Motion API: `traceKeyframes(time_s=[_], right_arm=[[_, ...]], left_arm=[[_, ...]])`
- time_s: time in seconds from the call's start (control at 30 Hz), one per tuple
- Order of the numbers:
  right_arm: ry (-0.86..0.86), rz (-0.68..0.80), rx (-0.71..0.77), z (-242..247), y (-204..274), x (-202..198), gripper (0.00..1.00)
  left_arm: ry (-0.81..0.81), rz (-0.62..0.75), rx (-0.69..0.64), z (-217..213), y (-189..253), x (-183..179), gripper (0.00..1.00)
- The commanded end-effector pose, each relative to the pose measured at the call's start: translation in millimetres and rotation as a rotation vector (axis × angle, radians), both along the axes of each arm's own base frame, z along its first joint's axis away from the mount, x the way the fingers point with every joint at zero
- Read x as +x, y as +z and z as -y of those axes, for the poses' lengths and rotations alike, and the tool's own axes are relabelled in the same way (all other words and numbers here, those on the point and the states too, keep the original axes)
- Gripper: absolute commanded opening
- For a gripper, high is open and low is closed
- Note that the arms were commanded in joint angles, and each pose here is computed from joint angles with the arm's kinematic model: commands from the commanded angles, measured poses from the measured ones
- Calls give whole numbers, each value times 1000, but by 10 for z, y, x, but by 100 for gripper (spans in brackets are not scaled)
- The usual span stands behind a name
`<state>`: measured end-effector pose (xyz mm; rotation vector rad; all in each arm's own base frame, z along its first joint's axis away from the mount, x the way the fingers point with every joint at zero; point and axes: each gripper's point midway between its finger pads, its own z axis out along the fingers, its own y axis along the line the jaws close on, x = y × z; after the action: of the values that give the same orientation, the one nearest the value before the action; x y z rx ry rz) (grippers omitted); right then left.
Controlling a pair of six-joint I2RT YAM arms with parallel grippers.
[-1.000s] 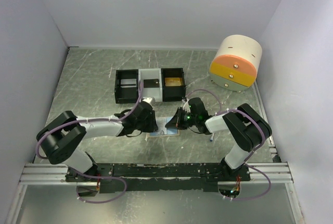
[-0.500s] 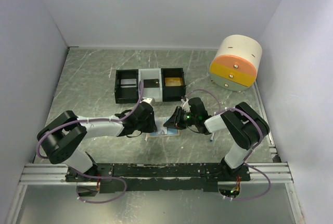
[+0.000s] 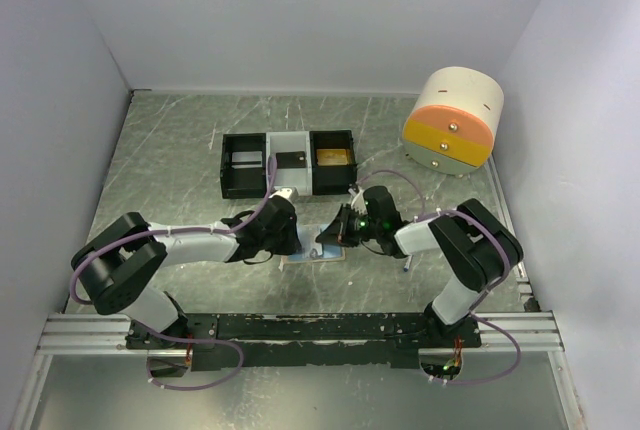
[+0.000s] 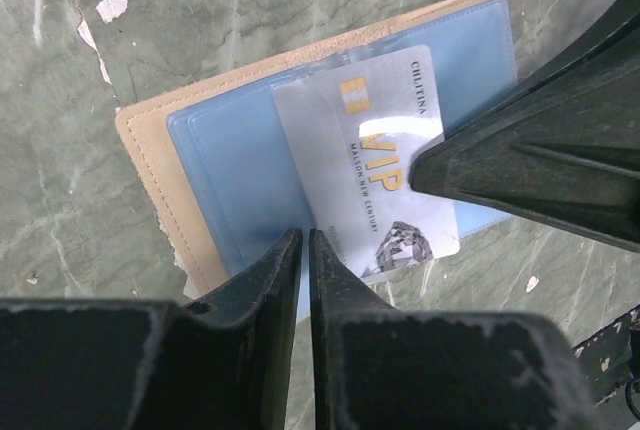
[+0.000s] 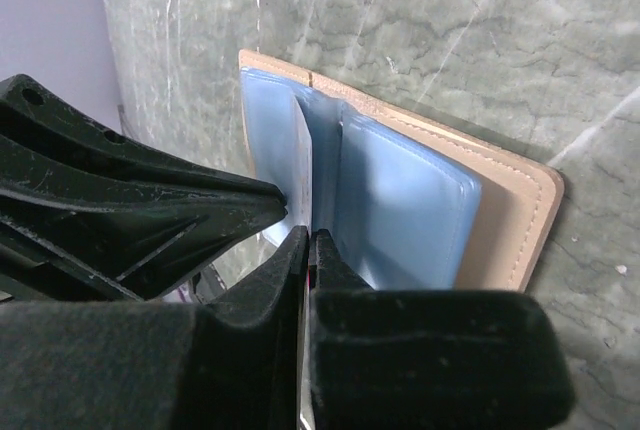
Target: Take the credit cards out of the card holder
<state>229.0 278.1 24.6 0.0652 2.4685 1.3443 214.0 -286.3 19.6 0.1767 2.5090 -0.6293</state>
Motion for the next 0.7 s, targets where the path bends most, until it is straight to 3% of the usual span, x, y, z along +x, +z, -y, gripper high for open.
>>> traceKeyframes(time_s=[0.0,0.17,0.33,0.57,0.67], right_arm=[[-61,20,-79,183,-61,70,0],[-53,4,-71,222,-88,34,0],[-42,-26,-4,161,-93,-31,1],[-58,-7,-56,215,-133,15,10],[-55,-10,-55,216,-147,7,12]], left_arm=[[6,-44,83,-162,-134,-129,21],[9,-32,74,-154,-86,-115,23],[-15,13,7,13,115,-32,34],[-57,55,-127,356,376,86,41],[-42,37,-99,387,301,137,40]])
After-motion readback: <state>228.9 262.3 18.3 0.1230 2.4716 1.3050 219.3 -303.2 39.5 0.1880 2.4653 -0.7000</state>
